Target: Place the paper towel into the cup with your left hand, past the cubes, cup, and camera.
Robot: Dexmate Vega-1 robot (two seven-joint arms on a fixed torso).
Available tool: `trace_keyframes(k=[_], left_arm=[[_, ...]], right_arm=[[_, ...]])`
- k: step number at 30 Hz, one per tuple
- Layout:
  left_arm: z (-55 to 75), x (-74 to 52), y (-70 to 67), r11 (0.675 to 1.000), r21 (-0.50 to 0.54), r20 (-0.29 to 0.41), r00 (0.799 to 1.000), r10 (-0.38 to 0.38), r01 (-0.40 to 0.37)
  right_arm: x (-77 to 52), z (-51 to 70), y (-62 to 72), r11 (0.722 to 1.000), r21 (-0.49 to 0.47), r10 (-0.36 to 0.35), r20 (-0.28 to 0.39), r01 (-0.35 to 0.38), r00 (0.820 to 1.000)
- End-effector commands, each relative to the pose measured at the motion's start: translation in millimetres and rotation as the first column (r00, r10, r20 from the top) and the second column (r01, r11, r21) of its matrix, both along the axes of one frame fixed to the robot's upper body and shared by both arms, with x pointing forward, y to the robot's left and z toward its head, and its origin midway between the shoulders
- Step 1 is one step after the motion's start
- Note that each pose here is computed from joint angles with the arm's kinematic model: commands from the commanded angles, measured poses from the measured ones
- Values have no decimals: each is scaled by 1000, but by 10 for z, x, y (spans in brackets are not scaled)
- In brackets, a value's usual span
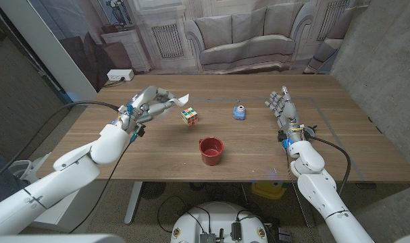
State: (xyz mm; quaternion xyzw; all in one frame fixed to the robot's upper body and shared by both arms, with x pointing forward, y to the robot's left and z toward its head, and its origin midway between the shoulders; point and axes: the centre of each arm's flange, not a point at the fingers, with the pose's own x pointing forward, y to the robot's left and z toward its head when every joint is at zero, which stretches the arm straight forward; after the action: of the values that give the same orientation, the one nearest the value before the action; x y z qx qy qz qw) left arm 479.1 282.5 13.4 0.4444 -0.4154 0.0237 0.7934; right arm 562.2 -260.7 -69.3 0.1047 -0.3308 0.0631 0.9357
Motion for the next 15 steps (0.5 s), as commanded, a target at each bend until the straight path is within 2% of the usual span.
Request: trace_keyframes(k=[1, 15], left_arm=[[31, -110, -120, 998, 52, 18, 999, -26, 25], [31, -81, -254, 992, 94, -7, 996, -87, 87]], right_arm=[[25, -5, 18, 1000, -2, 6, -2, -6, 1000], [-13, -23, -4, 1000, 5, -6, -2, 6, 1000]])
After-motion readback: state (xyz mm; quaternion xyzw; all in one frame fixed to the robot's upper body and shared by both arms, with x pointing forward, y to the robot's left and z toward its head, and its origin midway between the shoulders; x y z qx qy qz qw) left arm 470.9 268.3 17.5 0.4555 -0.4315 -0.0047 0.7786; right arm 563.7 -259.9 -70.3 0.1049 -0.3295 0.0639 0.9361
